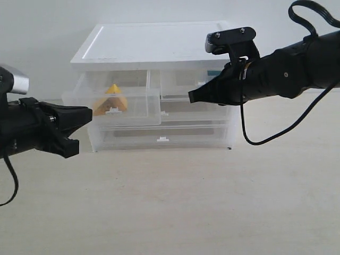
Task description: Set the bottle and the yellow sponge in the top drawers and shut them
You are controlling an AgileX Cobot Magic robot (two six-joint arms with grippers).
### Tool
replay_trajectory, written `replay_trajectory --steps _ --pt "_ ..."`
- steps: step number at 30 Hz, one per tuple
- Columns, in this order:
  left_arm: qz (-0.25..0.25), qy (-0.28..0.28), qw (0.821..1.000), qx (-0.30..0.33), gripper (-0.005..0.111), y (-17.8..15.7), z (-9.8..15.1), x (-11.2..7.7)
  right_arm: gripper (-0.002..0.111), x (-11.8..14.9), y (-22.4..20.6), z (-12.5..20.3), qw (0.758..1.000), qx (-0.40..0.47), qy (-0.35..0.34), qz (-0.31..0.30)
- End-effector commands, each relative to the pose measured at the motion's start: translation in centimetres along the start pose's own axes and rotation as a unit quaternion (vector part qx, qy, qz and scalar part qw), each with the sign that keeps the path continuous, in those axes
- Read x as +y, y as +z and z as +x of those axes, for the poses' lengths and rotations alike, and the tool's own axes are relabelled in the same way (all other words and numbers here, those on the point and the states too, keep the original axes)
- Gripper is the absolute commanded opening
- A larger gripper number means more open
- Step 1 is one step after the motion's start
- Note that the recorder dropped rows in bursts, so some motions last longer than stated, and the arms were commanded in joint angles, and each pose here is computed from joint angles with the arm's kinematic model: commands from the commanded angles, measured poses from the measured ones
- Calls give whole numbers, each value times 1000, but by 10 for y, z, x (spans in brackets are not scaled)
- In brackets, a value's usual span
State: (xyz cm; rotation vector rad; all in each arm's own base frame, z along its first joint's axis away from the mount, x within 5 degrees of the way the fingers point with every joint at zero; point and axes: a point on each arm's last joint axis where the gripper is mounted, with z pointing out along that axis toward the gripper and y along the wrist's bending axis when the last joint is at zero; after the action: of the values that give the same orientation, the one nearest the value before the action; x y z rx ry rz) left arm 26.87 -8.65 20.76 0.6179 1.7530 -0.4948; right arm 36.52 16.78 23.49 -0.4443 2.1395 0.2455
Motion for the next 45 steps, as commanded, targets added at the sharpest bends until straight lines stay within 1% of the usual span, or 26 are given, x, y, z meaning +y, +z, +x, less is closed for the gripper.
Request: replay_trajectory --steps 1,3,4,7,9,12,13,16,18,21,23,26,28,30,32,36,39,42,45 --pt "-20 -17 999 -27 4 25 16 16 0 -2 -3 -3 1000 -7 -3 1" --pt "-27 -14 999 -38 4 39 14 25 0 -2 -3 -3 1000 -7 -3 1" --pt "-33 -1 998 -46 4 47 8 32 0 -2 -3 -3 1000 -5 -3 2" --pt "-59 5 998 -35 4 60 1 45 0 -2 -3 -3 1000 -4 -3 2" --pt "-62 2 998 -34 4 71 -2 53 0 -2 -3 -3 1000 -4 -3 2" --pt "-31 -2 998 -47 4 86 -4 55 0 -2 -3 -3 1000 -6 -3 2" --pt "-28 -8 998 -51 4 90 -5 56 0 -2 -3 -3 1000 -6 -3 2" --pt "-38 -9 999 -38 4 102 -4 63 0 -2 -3 -3 1000 -6 -3 2" --pt "-44 -4 998 -37 4 106 -7 67 0 -2 -3 -3 1000 -6 -3 1" --pt "-49 1 998 -40 4 108 -14 69 0 -2 -3 -4 1000 -9 -4 1" --pt "-49 -9 998 -43 4 106 -16 69 0 -2 -3 -3 1000 -6 -4 2" --pt "-41 -15 997 -56 4 97 -16 62 0 7 -4 4 1000 1 -10 -8" --pt "-57 -16 995 -79 4 86 -15 58 0 18 -10 6 999 -36 -17 -25" --pt "-83 -19 991 -98 4 72 -15 55 0 28 -17 6 997 -60 -21 -39" --pt "-83 -11 992 -96 4 61 -16 49 0 27 -22 4 997 -63 -7 -40" --pt "-83 -7 991 -108 4 35 -27 36 0 26 -37 1 998 -54 -5 -36" --pt "-88 -2 987 -131 4 7 -40 23 0 28 -63 -3 996 -83 -5 -43" --pt "-96 9 984 -147 4 -22 -50 8 0 27 -93 -4 992 -118 13 -50" --pt "-104 0 981 -164 4 -54 -59 -6 0 24 -133 1 986 -154 17 -54"
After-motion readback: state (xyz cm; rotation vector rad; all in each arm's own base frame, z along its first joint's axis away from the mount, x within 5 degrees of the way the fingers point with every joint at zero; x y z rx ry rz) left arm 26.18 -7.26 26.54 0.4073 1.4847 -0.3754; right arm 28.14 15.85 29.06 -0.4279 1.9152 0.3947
